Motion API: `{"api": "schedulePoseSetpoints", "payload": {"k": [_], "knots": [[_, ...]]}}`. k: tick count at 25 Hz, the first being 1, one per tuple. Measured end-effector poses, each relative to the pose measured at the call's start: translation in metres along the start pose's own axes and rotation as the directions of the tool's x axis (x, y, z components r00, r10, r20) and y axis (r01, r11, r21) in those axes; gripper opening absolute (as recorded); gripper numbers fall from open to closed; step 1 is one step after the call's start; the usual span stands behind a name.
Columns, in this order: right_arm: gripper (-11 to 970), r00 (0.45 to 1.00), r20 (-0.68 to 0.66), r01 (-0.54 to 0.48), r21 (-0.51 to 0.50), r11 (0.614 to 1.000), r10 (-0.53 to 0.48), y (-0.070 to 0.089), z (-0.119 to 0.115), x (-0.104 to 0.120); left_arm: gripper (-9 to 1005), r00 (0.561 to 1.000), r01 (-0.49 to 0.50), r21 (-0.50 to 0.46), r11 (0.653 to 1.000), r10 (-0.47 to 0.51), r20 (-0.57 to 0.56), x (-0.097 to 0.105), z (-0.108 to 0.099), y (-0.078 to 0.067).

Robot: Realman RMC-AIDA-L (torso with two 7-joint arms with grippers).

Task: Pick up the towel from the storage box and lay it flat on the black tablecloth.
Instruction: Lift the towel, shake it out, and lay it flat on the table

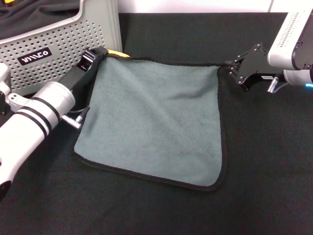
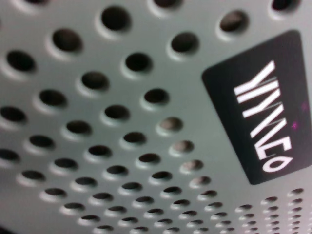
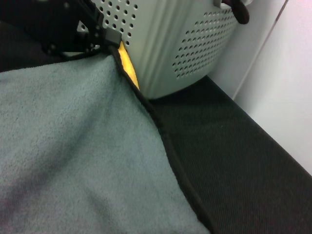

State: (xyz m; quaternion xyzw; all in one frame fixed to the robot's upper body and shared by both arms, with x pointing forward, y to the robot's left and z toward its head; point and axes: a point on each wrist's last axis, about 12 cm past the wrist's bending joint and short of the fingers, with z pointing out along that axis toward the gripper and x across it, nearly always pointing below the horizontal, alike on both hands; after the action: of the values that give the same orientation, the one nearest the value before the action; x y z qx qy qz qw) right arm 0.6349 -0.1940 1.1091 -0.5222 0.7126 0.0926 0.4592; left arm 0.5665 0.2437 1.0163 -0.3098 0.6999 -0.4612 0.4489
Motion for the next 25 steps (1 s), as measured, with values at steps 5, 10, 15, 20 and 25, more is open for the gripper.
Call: {"api": "schedulePoseSetpoints", "payload": {"k": [5, 10, 15, 20, 25], "knots": [[92, 1.000, 0.002, 0.003, 0.000, 1.000, -0.003, 0.000, 0.000, -0.001, 10, 1.000, -0.008, 0.001, 1.000, 0.008, -0.009, 0.001, 0.002, -0.002], [94, 1.000, 0.007, 0.012, -0.011, 1.000, -0.012, 0.002, -0.001, 0.000, 11, 1.000, -0.001, 0.015, 1.000, 0.001, -0.011, 0.002, -0.006, 0.002], [95, 0.998, 0.045, 0.052, 0.000, 0.999, -0.052, 0.010, -0.017, -0.002, 11, 1.000, 0.010, 0.116, 0.993, -0.012, 0.010, 0.004, -0.042, 0.012], [97, 0.991, 0.095, 0.099, -0.002, 0.995, -0.098, 0.022, -0.039, -0.007, 11, 1.000, 0.003, 0.264, 0.964, -0.003, 0.001, 0.003, -0.079, 0.012], [99, 0.973, 0.183, 0.159, -0.096, 0.983, -0.140, 0.046, -0.073, -0.017, 11, 0.990, 0.007, 0.376, 0.927, 0.047, -0.134, 0.008, -0.095, 0.002]]}}
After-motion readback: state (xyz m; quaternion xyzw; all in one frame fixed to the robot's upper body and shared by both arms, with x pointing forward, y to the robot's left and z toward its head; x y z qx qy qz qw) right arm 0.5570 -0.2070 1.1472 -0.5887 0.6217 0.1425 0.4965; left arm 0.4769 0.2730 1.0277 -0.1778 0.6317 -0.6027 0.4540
